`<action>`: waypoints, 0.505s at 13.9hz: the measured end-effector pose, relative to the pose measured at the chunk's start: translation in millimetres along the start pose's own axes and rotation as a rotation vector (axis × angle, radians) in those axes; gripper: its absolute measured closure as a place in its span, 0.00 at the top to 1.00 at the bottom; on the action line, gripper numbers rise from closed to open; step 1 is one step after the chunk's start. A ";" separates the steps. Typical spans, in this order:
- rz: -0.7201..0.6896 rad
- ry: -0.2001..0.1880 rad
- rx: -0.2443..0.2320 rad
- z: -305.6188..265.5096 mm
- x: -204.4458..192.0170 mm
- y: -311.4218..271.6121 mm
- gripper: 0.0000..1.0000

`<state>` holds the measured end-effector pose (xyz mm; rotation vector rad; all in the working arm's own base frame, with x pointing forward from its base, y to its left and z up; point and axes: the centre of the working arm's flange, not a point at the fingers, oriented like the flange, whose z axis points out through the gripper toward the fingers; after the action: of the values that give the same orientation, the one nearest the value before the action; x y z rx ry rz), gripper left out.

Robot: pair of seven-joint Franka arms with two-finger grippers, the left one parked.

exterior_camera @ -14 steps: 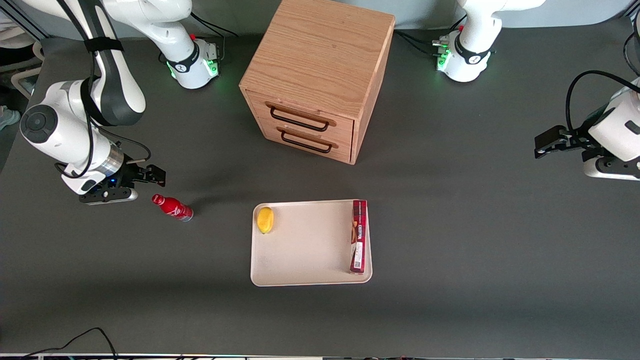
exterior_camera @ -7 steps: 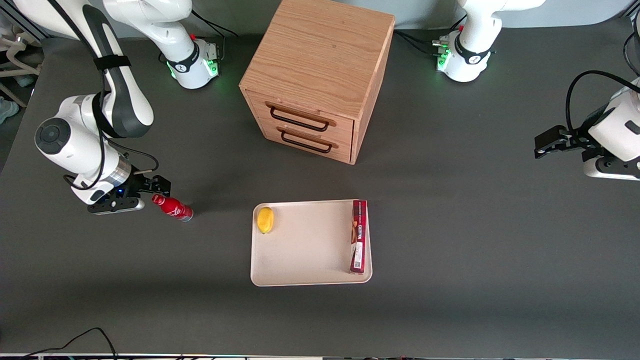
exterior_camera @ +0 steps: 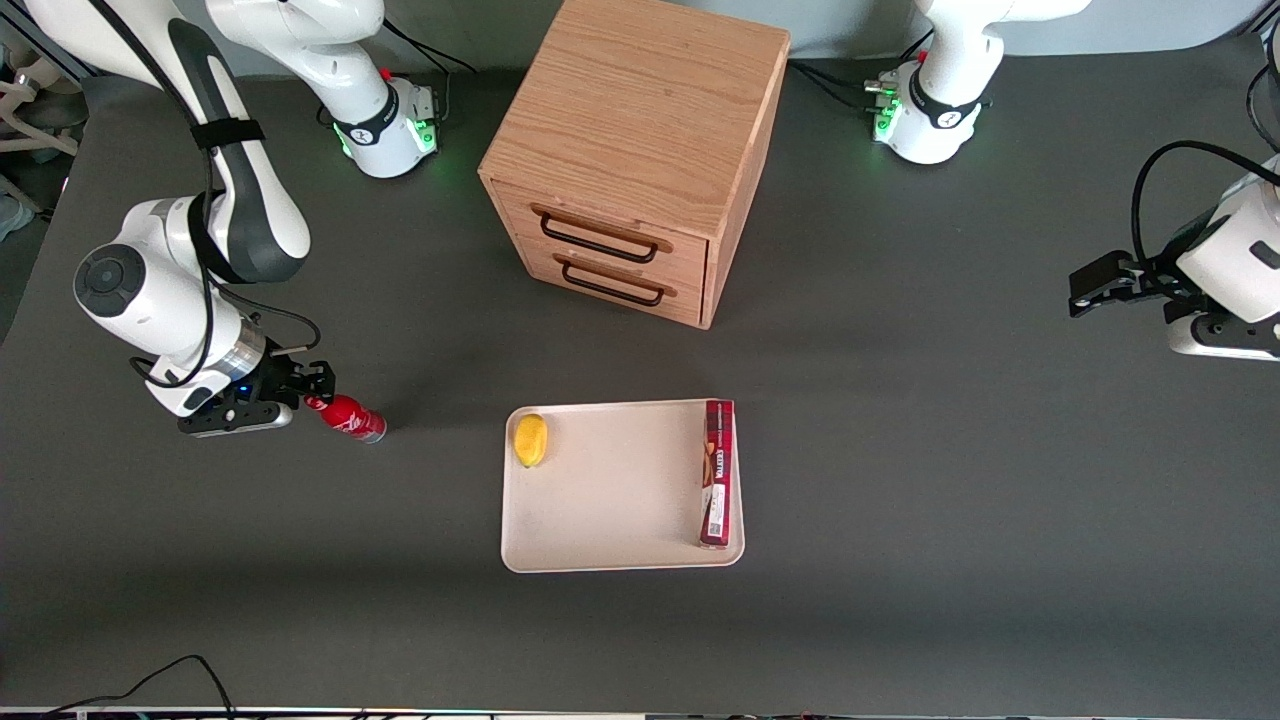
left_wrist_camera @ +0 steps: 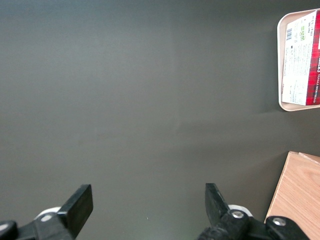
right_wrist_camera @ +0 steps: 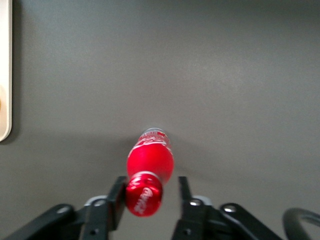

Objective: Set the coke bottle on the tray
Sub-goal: 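Lower the right gripper around the bottle neck and close it, then lift the bottle and carry it with the right gripper onto the tray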

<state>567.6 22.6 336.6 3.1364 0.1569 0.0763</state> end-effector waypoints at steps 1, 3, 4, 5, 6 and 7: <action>-0.001 0.000 0.000 -0.1 0.1 -0.6 0.33; -0.003 0.000 0.000 0.0 0.2 -1.7 0.32; -0.005 0.000 0.000 0.0 0.2 -2.2 0.32; -0.006 0.001 -0.001 -0.2 0.5 -2.9 0.32; -0.008 0.002 0.000 -0.8 1.0 -4.0 0.32; -0.010 0.002 0.000 -2.9 2.4 -5.1 0.32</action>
<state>569.4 27.9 339.6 3.1353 0.1728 0.0795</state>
